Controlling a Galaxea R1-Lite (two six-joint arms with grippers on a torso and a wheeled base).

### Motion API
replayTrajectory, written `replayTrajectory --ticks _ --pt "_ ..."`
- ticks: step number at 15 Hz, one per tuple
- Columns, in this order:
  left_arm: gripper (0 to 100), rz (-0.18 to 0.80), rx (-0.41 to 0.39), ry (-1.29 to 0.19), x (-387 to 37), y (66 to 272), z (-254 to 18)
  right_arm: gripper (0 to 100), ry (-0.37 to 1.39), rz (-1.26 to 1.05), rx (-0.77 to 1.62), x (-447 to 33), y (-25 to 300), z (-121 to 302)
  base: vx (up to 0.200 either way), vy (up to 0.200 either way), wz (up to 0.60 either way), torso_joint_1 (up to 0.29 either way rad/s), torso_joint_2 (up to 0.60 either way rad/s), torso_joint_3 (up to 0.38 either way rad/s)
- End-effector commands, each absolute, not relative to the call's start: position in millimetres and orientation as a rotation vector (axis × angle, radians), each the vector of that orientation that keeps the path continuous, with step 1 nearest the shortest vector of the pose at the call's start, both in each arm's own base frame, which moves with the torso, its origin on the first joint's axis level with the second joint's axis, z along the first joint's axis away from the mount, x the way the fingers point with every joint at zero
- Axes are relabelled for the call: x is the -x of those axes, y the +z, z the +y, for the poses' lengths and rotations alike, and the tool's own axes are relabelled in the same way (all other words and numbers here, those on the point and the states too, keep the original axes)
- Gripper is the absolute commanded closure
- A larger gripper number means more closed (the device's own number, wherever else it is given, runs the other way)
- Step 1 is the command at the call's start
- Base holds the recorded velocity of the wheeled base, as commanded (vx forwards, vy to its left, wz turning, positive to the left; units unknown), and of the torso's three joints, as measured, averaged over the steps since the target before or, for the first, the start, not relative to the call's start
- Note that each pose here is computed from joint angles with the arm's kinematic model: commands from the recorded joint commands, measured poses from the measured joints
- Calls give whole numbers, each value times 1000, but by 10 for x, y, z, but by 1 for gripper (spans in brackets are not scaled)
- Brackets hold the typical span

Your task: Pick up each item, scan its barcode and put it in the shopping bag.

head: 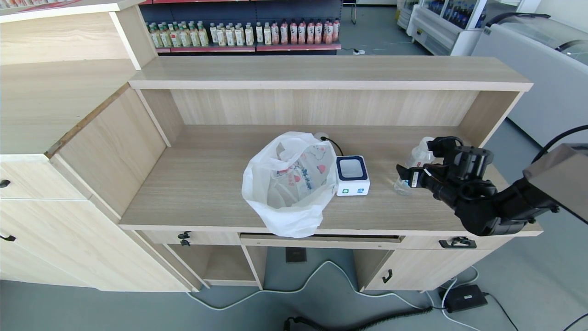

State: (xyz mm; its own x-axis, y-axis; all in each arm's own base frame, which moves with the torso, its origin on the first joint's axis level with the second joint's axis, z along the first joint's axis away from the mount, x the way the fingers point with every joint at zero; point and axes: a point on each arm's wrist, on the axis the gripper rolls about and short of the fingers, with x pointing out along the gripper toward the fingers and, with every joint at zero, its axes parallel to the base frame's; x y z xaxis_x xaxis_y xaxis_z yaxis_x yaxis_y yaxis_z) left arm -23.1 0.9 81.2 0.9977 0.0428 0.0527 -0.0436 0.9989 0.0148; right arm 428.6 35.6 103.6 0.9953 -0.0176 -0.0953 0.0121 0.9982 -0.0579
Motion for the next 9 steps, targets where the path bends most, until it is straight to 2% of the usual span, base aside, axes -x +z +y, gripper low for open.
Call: replayTrajectory --ticks 1,9 --pt "0 -53 -16 43 231 812 9 0 -5 101 60 -4346 962 411 0 0 0 0 0 0" --pt "0 -53 -16 43 231 812 9 0 -11 64 57 -4527 956 428 0 0 0 0 0 0"
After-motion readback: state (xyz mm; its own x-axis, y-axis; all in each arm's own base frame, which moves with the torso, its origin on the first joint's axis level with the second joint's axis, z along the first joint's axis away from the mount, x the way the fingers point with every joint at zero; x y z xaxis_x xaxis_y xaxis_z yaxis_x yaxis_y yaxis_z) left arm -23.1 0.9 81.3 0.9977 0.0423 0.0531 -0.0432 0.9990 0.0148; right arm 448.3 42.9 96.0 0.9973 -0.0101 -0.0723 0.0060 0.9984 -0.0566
